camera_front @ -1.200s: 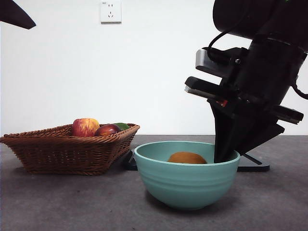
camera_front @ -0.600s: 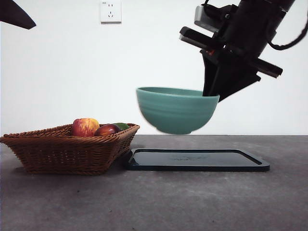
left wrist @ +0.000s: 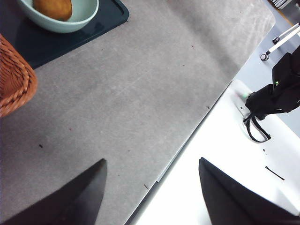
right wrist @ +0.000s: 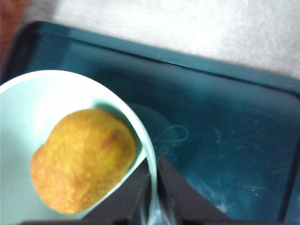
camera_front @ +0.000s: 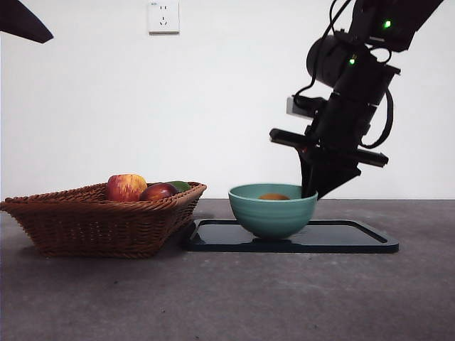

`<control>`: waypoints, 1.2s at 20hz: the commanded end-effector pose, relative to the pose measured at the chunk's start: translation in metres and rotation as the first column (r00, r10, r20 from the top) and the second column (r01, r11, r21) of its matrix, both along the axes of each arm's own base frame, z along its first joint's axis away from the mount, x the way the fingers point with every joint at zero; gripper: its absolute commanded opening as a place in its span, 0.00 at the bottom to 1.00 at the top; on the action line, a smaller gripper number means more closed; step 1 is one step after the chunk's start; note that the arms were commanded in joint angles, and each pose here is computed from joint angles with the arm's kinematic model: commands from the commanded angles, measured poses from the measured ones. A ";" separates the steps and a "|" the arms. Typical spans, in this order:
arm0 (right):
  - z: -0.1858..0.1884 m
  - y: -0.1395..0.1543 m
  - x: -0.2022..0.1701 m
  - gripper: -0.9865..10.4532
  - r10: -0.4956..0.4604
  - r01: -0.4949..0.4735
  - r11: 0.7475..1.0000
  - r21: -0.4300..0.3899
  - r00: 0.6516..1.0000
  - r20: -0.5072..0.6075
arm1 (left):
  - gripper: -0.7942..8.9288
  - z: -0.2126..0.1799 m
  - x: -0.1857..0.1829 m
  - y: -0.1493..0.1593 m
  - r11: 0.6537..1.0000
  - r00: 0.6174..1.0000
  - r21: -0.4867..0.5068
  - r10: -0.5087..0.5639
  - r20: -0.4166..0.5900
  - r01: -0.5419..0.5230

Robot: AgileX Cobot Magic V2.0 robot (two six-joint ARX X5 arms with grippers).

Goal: Pick up the wifruite, put it on the bowl, pick up the plate, put it on desk

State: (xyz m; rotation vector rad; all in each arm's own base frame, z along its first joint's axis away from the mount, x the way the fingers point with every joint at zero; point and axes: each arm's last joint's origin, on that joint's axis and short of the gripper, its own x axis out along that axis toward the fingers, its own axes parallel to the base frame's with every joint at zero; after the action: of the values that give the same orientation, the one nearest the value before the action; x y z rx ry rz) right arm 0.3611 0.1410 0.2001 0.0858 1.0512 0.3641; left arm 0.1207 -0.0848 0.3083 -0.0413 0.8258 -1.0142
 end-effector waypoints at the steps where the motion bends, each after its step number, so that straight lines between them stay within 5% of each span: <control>1: -0.004 0.003 0.007 0.09 0.010 -0.010 1.000 -0.001 1.000 0.005 | 0.40 0.001 0.001 -0.001 1.000 1.000 -0.001 -0.013 0.010 0.013; 5: -0.008 0.003 0.008 0.10 0.017 -0.017 1.000 0.007 1.000 -0.016 | 0.40 0.001 0.001 -0.001 1.000 1.000 -0.002 -0.012 0.009 0.012; 9: -0.003 0.002 0.005 0.24 0.016 -0.016 1.000 0.012 1.000 -0.022 | 0.40 0.001 0.001 -0.001 1.000 1.000 -0.002 -0.012 0.009 0.012; 14: 0.050 -0.006 -0.016 0.24 0.015 -0.018 0.999 0.042 0.997 0.074 | 0.40 0.001 0.001 -0.001 1.000 1.000 -0.002 -0.012 0.009 0.012; 20: 0.142 -0.026 -0.097 0.24 0.075 -0.089 0.994 0.063 0.978 0.196 | 0.40 0.001 0.001 -0.001 1.000 1.000 -0.002 -0.012 0.010 0.012; 24: 0.168 -0.040 -0.157 0.24 0.108 -0.137 0.987 0.088 0.954 0.279 | 0.40 0.002 0.001 -0.001 1.000 1.000 -0.002 -0.012 0.011 0.012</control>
State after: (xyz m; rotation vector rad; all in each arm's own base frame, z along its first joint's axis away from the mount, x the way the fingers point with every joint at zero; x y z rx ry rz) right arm 0.2028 0.0992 0.3700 0.0788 0.7535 0.5236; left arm 0.1206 -0.0848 0.3082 -0.0413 0.8262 -1.0142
